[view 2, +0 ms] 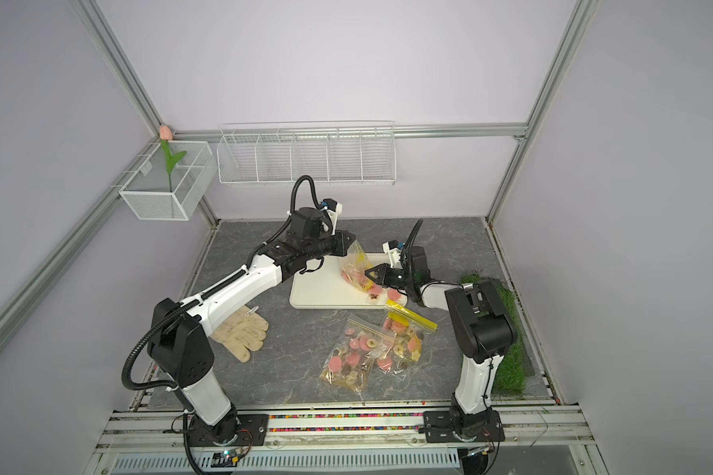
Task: Pour cookies out of the ziploc bag
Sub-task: 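Pour the cookies out of the ziploc bag onto the tray.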
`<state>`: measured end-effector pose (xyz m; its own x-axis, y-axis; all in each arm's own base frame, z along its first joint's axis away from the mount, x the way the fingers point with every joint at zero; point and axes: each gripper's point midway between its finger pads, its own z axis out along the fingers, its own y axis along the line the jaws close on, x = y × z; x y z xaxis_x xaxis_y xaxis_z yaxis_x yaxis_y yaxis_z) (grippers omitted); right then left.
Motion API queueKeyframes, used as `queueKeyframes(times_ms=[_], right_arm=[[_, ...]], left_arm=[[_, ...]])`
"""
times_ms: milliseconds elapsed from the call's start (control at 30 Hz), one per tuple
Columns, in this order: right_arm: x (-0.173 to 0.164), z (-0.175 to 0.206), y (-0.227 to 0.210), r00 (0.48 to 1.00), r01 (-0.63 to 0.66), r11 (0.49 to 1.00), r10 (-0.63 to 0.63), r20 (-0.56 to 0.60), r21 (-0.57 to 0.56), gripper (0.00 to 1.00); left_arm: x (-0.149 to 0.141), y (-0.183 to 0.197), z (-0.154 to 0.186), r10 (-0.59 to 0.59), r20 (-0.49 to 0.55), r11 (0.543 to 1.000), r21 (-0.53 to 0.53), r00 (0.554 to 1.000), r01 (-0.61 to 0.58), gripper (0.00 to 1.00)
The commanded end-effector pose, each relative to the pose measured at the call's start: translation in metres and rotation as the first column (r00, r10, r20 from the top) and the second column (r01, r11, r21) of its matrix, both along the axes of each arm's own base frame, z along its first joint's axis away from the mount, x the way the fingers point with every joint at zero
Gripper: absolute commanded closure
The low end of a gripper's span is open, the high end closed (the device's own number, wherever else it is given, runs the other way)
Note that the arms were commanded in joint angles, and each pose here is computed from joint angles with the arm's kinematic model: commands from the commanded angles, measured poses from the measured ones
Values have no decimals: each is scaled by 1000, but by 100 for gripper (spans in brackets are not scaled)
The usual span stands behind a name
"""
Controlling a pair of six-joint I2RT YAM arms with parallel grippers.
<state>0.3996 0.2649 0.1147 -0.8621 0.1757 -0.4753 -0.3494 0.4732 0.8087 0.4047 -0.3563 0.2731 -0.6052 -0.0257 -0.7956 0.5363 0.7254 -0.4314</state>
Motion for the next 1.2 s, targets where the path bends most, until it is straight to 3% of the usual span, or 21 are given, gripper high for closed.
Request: queueKeyframes(times_ms=[0, 233, 500, 1167], right_arm=[[-22, -8, 6, 998, -62, 997, 60, -24, -46, 93], [-30, -15, 11, 997, -65, 996, 63, -39, -54, 93], [-12, -23, -1, 998, 1, 1000, -2, -56, -24, 93], [64, -21, -36, 991, 131, 989, -133, -32, -61, 93]], left_arm=[[-7, 5, 28, 20, 65, 999, -34, 998, -18, 100], [-18, 17, 26, 49, 61, 999, -18, 997, -48, 100], [-20, 13, 10, 63, 29, 997, -35, 998, -62, 100], [20, -20, 5, 73, 81, 996, -62, 994, -68, 100]])
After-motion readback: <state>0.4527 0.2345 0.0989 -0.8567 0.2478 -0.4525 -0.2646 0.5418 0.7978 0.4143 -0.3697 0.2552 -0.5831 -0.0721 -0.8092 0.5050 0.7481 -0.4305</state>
